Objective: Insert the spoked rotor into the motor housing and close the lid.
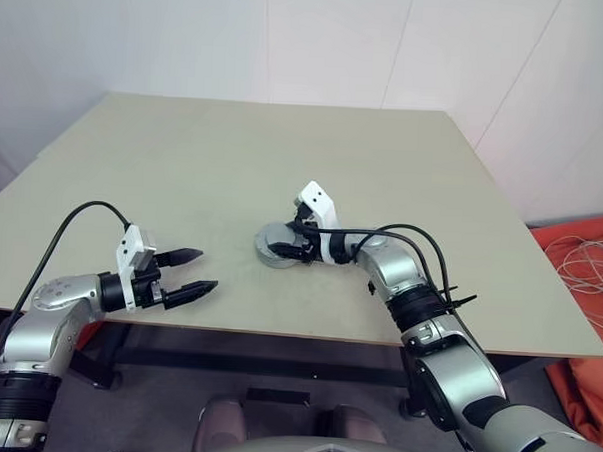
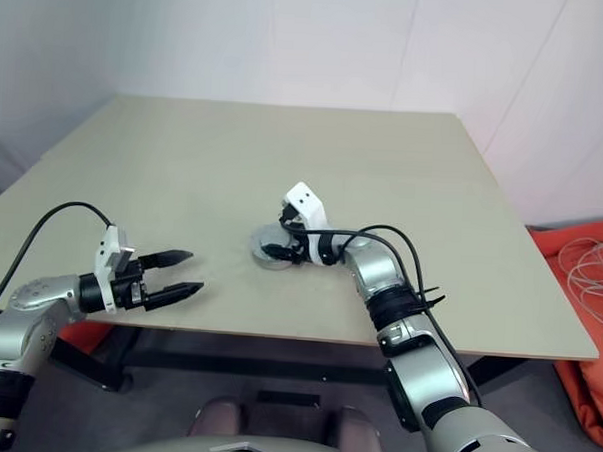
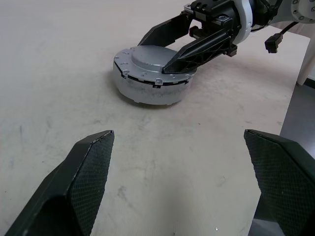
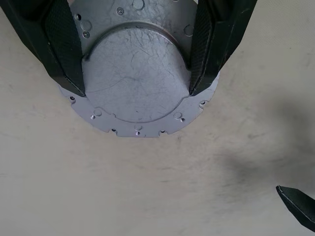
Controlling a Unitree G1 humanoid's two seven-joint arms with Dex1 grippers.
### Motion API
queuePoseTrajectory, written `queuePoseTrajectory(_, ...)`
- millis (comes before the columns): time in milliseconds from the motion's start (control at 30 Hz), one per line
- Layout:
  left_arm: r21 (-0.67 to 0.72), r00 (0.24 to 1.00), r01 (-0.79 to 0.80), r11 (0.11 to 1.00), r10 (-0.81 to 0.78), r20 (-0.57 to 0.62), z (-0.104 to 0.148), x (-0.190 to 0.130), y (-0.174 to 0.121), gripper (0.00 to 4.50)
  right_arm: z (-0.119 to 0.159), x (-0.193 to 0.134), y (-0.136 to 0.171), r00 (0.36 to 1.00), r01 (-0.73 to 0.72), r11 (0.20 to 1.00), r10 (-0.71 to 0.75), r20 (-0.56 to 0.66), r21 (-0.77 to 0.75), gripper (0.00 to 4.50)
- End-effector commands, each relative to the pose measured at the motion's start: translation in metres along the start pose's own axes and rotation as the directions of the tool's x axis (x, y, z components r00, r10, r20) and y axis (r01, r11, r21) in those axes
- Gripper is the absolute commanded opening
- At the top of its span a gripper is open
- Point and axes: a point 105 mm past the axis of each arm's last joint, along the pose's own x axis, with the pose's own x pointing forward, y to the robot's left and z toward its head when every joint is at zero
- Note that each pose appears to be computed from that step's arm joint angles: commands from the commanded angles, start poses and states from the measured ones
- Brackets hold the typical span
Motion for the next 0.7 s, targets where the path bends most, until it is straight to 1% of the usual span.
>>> queuePoseTrajectory(33,0.058,1.0,-0.002,0.998,0.001,0.029,0.016,-0.001,0.002,4.5,0.017,-0.002,0.0,0.998,0.002,1.0,-0.003,0.069,0.014,3.11)
queuePoseTrajectory(133,0.059,1.0,-0.003,0.998,0.001,0.03,0.016,-0.001,0.002,4.5,0.018,-0.002,0.001,0.997,-0.005,1.0,0.004,0.08,0.019,3.11)
queuePoseTrajectory(267,0.061,1.0,0.0,0.998,-0.002,0.03,0.016,0.0,0.002,4.5,0.015,-0.003,0.0,0.998,0.002,1.0,-0.001,0.062,-0.028,3.11)
queuePoseTrajectory(333,0.061,1.0,0.001,0.998,-0.003,0.031,0.016,0.001,0.002,4.5,0.015,-0.003,0.002,0.997,-0.012,1.0,0.014,0.074,-0.022,3.11)
queuePoseTrajectory(433,0.061,0.999,0.002,0.998,-0.004,0.031,0.016,0.001,0.002,4.5,0.015,-0.003,0.001,0.998,0.002,1.0,0.0,0.068,-0.027,3.11)
queuePoseTrajectory(600,0.062,0.999,0.003,0.998,-0.005,0.032,0.017,0.002,0.001,4.5,0.012,-0.001,-0.002,0.999,0.026,0.999,-0.024,0.046,-0.043,3.11)
queuePoseTrajectory(700,0.062,0.999,0.004,0.998,-0.006,0.033,0.017,0.002,0.001,4.5,0.004,0.0,-0.002,1.0,0.028,0.998,-0.027,0.012,-0.062,3.11)
